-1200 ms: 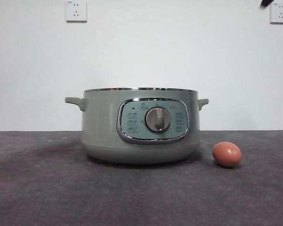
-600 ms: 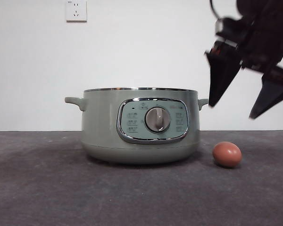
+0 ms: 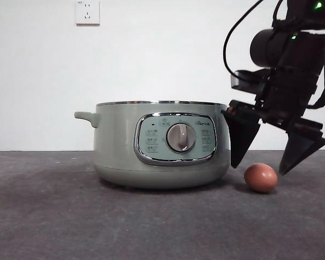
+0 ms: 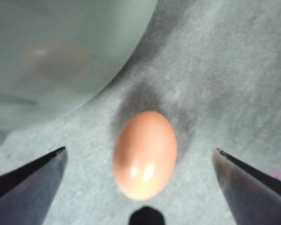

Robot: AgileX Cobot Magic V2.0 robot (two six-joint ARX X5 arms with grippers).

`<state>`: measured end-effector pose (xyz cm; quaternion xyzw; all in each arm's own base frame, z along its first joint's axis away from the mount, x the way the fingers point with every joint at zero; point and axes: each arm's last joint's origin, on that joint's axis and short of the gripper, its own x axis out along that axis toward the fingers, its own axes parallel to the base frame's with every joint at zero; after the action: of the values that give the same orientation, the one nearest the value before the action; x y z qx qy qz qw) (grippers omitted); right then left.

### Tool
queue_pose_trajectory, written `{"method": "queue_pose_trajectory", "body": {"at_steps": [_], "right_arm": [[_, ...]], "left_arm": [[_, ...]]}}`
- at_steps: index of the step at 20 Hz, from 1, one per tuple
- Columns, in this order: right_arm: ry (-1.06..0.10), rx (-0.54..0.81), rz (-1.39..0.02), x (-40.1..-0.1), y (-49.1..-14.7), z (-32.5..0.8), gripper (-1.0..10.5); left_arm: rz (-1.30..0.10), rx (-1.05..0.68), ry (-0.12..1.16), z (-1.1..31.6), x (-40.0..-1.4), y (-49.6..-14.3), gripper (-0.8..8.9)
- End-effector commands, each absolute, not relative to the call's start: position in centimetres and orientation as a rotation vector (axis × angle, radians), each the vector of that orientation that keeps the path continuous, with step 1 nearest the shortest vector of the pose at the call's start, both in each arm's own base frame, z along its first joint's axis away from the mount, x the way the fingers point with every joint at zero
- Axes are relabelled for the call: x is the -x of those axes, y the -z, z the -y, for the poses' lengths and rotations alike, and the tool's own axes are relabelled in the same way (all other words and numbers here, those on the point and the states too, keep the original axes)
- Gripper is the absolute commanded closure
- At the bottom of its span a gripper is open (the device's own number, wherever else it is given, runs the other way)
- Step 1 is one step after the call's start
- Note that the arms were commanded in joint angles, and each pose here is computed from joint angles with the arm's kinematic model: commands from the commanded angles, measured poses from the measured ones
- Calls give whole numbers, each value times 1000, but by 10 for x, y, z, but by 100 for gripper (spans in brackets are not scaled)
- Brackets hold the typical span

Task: Pick up the egg,open the lid,put the egg in the pot,close the lid

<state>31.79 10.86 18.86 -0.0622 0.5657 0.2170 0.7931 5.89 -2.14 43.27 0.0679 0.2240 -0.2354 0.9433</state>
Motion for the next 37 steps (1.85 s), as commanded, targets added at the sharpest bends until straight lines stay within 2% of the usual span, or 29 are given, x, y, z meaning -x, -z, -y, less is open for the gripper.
{"method": "queue_pose_trajectory", "body": {"at_steps": [1,2,4,6,11,15,19,23,26,31,37], "right_arm": [[-453,125,-1232,-321,-181,-110,486],[-452,126,-1236,-321,-180,-110,538],[-445,124,-1250,-322,-176,-110,560],[-425,125,-1259,-323,-172,-110,719],[-425,125,-1263,-323,-172,-110,961],[-429,122,-1263,-318,-181,-109,959],[-431,117,-1200,-301,-219,-103,959],[-434,89,-1063,-271,-271,-93,959],[-459,72,-896,-253,-311,-93,959],[-578,94,-706,-257,-361,-128,959],[-663,129,-711,-311,-361,-190,959]], "left_arm": [[-395,-129,479,21,-57,-439,820],[-395,-129,479,21,-57,-439,820],[-395,-130,476,21,-57,-439,820],[-396,-135,453,20,-57,-439,820],[-396,-136,452,20,-57,-439,820],[-396,-135,455,20,-57,-439,821],[-395,-139,456,20,-57,-439,821],[-395,-139,456,20,-57,-439,821],[-395,-139,456,20,-57,-439,821],[-395,-137,464,20,-57,-439,821],[-397,-137,464,20,-57,-439,821]]}}
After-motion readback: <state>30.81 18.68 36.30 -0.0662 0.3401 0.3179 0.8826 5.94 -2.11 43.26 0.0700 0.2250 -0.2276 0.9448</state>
